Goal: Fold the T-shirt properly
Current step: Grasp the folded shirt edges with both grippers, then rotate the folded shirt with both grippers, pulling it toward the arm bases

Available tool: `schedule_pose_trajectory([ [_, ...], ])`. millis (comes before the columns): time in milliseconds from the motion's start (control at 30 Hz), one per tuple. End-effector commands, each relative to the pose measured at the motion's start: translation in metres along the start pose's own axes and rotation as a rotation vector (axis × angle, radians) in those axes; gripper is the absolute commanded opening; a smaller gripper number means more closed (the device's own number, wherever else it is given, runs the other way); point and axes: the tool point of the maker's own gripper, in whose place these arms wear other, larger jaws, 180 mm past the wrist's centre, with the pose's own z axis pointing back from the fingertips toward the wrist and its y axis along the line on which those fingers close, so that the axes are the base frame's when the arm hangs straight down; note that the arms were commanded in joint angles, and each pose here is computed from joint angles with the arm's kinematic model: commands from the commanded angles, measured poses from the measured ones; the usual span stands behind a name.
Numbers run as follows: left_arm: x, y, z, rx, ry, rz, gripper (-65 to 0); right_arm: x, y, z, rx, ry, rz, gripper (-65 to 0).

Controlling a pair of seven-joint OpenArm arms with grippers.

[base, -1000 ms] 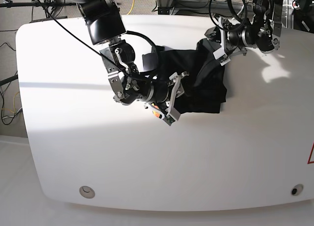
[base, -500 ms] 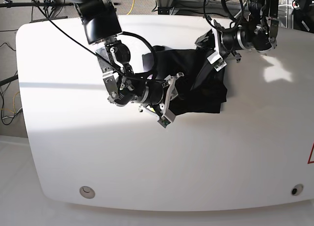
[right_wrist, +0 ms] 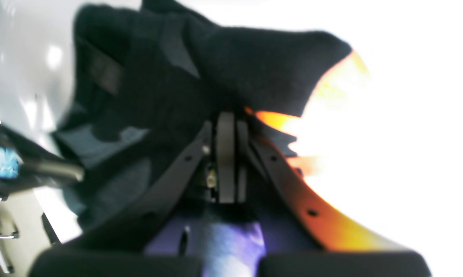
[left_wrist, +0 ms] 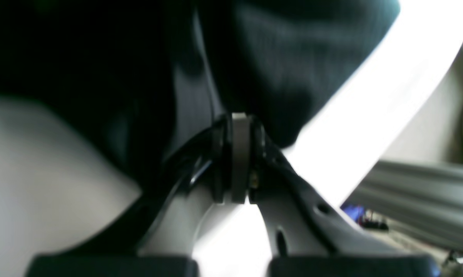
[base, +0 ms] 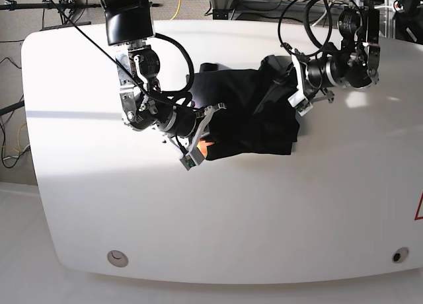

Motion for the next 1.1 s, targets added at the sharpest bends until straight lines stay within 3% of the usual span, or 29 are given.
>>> schedule_pose_trajectory([
  [0,0.004,0.004,0.010,0.012,-0.014,-0.025,-64.8,0.032,0.014,0.004,0.038,-0.085,0.049,-65.0],
  [200,-0.015,-0.005,0.008,-0.009,0.049,-0.017,-65.0,0.030,0.043,-0.014,0.096,-0.033,0.148,-64.9],
  [467,-0.021,-0.011,0.005,-0.027,0.063,-0.006,-65.0,0.030,0.041,-0.033,0.091,0.014,0.186,-64.9],
  [800,-0.016,0.009,-0.004,-0.017,0.028,0.035,-65.0,0.040,0.007,-0.031,0.048,-0.010,0.099,-65.0],
  [867,-0.011,0.033,-0.010,-0.005,0.008,0.084,-64.9,0.030,-0.018,-0.025,0.002,-0.013,0.026,-65.0],
  [1067,0.002,0.061,-0.013,0.021,-0.007,0.108,-64.7,0.015,-0.043,-0.007,-0.051,-0.033,-0.044,-65.0],
])
